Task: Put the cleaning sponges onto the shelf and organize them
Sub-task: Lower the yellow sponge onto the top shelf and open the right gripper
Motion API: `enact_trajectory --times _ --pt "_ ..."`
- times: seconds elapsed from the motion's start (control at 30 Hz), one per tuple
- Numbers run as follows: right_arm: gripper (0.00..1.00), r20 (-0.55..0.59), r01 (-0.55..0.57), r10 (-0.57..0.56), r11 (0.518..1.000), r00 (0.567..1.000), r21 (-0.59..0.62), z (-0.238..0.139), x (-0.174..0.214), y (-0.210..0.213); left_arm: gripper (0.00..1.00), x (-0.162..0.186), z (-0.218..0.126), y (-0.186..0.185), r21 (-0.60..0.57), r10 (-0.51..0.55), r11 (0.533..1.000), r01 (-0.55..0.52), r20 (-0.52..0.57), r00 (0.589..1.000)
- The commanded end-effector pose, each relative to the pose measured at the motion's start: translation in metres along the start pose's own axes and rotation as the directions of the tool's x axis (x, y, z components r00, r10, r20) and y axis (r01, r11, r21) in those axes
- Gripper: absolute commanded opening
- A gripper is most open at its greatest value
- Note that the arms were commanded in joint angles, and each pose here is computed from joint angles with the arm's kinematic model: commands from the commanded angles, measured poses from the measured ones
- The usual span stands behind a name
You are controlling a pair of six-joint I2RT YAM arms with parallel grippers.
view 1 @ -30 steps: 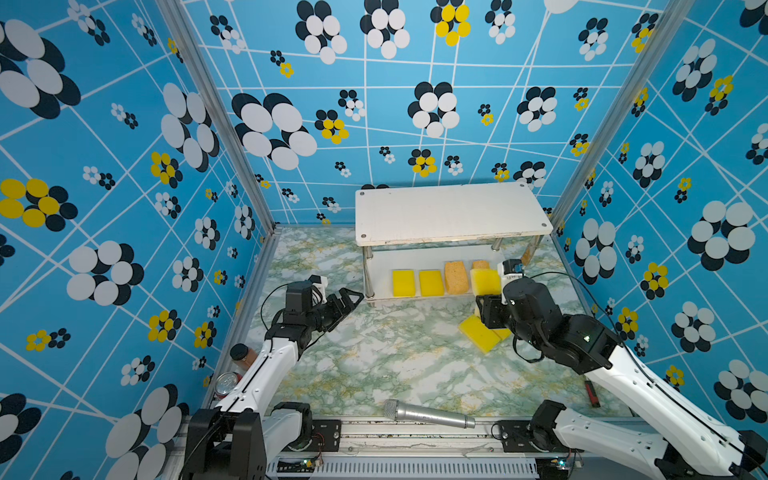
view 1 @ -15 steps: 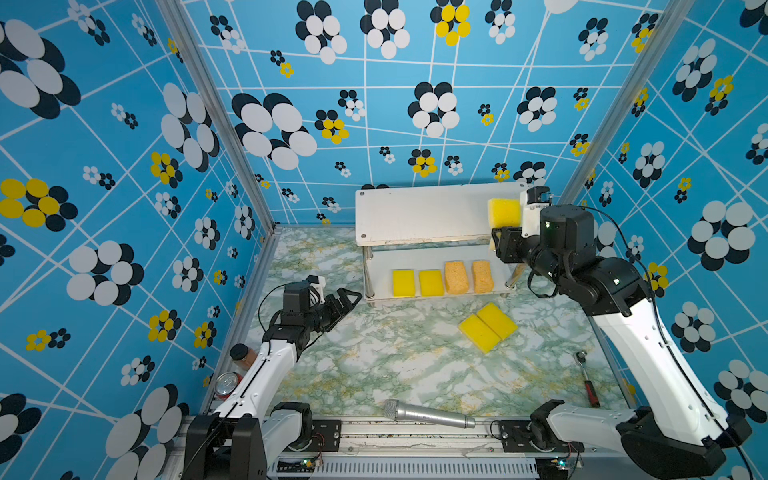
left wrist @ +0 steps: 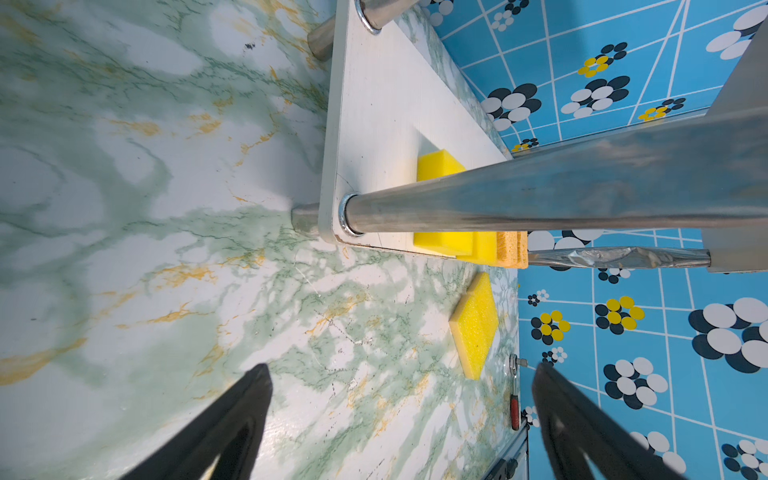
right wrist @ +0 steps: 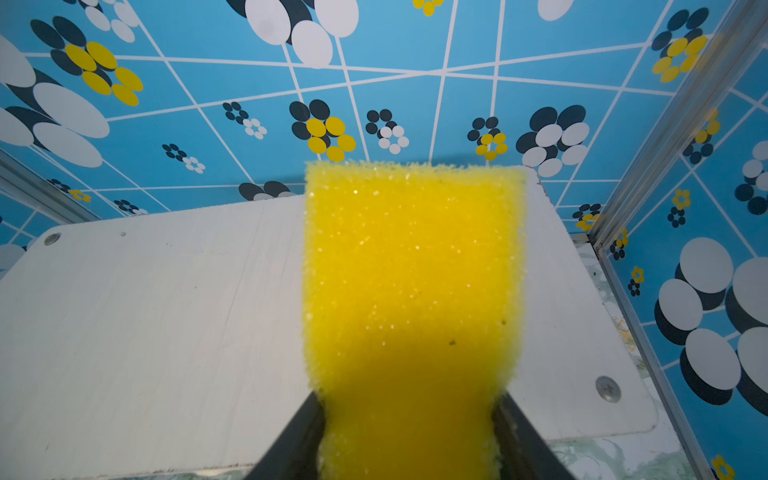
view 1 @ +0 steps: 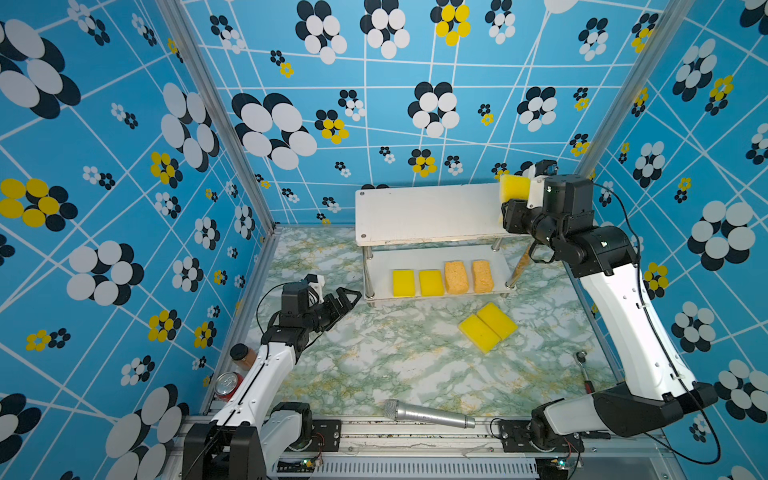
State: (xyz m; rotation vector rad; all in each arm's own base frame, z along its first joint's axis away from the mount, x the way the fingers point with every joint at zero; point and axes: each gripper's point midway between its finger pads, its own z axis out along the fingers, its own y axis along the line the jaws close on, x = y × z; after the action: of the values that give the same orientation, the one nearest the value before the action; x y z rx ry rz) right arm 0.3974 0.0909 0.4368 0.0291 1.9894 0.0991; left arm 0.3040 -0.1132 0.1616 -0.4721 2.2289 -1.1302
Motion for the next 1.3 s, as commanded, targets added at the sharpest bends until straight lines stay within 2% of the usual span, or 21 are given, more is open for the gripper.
enact_trajectory --times 0.0,0.43,0.9,1.27 --pt "0.54 0.018 0.016 -0.016 1.0 1.0 -0.006 0.007 -0.011 0.001 0.99 0.0 -0.003 -0.001 0.008 0.004 1.0 -0.004 -0.001 1.0" --pt "0.58 -0.086 0.053 -0.048 0.997 0.995 0.056 0.032 0.011 -0.018 0.99 -0.001 0.001 0.002 0.002 -0.011 1.0 0.011 -0.001 1.0" --pt "0.6 -0.172 0.082 -0.073 0.996 0.982 0.047 0.043 0.035 -0.02 0.99 -0.001 0.002 0.004 0.001 -0.023 1.0 0.023 -0.004 1.0" --pt "0.65 -0.207 0.084 -0.073 0.995 0.976 0.047 0.052 0.046 -0.021 0.99 0.0 0.001 0.005 -0.004 -0.024 1.0 0.024 -0.002 1.0"
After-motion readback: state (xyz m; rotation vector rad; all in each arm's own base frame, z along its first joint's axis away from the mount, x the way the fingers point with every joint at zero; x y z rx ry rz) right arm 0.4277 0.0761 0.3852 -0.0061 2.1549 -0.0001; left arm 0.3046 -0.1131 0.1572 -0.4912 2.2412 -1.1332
